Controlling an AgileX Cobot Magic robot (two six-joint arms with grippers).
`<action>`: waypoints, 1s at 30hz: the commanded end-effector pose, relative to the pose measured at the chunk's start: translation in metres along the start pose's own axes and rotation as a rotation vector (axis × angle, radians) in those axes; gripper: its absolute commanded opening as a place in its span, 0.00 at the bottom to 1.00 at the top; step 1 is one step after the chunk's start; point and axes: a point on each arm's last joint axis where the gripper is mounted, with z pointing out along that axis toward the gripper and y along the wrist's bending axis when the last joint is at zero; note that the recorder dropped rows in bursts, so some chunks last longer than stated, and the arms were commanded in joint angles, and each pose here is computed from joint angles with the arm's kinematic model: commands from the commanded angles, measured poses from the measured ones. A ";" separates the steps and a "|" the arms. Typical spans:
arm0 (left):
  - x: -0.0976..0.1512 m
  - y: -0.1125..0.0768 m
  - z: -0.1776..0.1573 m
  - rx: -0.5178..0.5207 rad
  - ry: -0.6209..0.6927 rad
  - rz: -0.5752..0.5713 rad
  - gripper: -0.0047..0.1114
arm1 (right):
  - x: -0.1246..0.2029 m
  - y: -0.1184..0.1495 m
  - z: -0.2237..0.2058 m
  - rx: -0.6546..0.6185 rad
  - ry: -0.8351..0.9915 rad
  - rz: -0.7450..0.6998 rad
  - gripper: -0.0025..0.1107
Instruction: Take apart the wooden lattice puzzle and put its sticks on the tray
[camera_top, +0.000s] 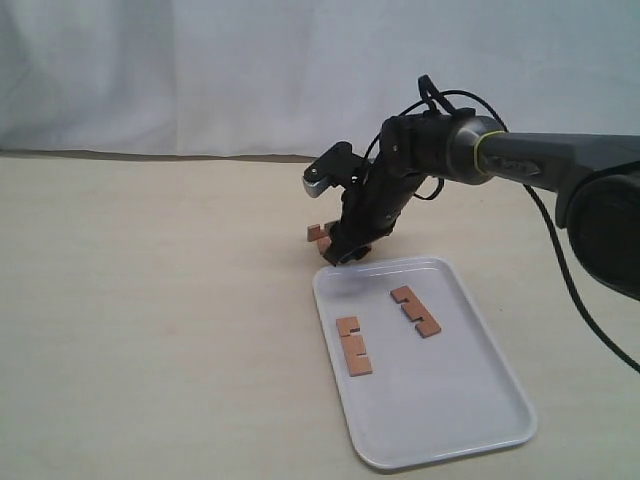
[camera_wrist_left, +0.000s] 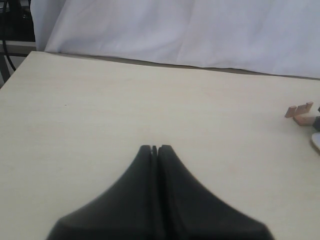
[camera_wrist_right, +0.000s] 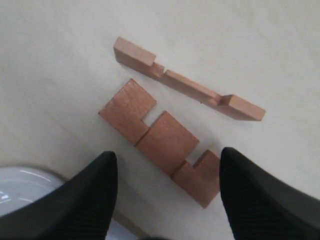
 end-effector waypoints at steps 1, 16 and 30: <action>0.000 0.000 0.000 -0.001 -0.010 -0.004 0.04 | -0.002 -0.004 -0.005 0.020 -0.020 -0.014 0.53; 0.000 0.000 0.000 -0.001 -0.010 -0.004 0.04 | 0.008 -0.017 0.001 -0.022 0.014 0.272 0.53; 0.000 0.000 0.000 -0.001 -0.010 -0.004 0.04 | 0.005 -0.006 0.000 -0.142 0.049 0.255 0.53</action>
